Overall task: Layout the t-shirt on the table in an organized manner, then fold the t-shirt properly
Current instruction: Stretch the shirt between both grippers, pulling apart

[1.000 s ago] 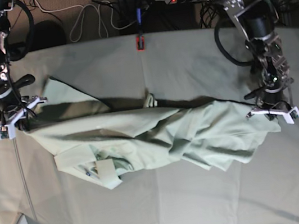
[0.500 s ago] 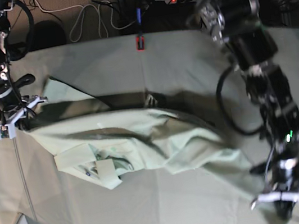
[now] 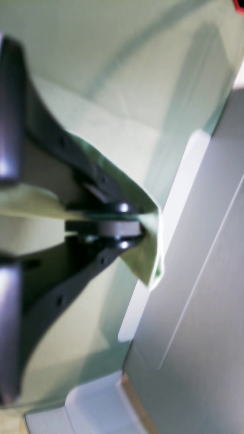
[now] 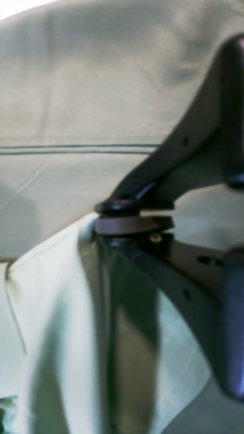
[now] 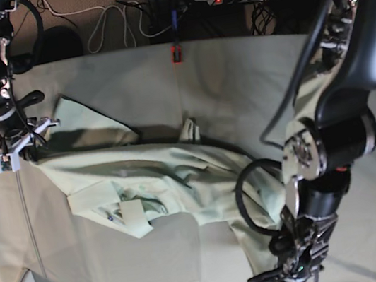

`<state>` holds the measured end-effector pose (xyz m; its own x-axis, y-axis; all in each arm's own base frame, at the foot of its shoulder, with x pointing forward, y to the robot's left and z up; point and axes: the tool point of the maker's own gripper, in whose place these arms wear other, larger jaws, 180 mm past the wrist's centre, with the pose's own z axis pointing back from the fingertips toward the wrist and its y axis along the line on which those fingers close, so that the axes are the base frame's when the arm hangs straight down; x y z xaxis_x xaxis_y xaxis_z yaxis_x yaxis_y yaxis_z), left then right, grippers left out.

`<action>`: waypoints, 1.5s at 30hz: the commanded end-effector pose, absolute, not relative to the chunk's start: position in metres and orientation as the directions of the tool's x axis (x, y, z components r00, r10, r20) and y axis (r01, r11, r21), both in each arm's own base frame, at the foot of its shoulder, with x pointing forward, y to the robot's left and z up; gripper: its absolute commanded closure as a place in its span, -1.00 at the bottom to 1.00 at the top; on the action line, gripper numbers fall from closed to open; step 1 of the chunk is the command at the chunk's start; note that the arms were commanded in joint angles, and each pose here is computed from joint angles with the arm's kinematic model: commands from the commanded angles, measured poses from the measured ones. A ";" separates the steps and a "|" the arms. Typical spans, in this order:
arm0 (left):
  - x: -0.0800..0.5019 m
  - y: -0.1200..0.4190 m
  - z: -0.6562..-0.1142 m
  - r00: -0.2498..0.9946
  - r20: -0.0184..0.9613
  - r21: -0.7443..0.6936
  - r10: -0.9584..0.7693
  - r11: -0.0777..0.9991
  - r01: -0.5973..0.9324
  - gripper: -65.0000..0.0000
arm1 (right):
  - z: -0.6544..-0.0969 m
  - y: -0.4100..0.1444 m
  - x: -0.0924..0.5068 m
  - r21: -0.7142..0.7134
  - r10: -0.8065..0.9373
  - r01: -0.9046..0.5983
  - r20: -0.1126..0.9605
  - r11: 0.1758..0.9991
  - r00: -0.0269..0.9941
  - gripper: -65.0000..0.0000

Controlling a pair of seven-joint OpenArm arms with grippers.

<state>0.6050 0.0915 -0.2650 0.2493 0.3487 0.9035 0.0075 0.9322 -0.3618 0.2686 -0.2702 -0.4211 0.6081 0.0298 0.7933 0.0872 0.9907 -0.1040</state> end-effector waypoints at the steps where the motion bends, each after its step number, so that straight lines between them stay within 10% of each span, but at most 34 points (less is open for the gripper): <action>1: 0.618 0.096 -0.230 0.171 0.918 -0.367 0.357 0.930 0.027 0.64 | -0.408 -0.272 0.277 -0.111 0.053 0.068 0.821 0.992 0.569 1.00; 4: 0.609 0.091 -0.251 0.199 0.910 -0.375 0.364 0.927 0.019 0.36 | -0.406 -0.272 0.280 -0.110 0.053 0.069 0.824 0.992 0.564 1.00; 16: 0.531 0.120 -0.335 0.284 0.904 -0.321 0.318 0.946 -0.038 0.34 | -0.406 -0.269 0.281 -0.106 0.052 0.064 0.825 0.992 0.563 1.00; 31: 0.321 0.002 -0.426 0.535 0.827 -0.308 0.173 0.936 0.173 0.05 | -0.407 -0.268 0.280 -0.105 0.051 0.064 0.825 0.992 0.563 1.00; 45: 0.317 -0.021 -0.472 0.631 0.767 -0.313 0.119 0.927 0.205 -0.05 | -0.406 -0.269 0.282 -0.106 0.052 0.064 0.826 0.992 0.561 1.00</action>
<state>0.3200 -0.0178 -0.4695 0.6147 0.1205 0.7795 0.2066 0.9292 -0.3066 0.2726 -0.2676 -0.4196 0.6016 0.0283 0.7983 0.0850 0.9914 -0.0992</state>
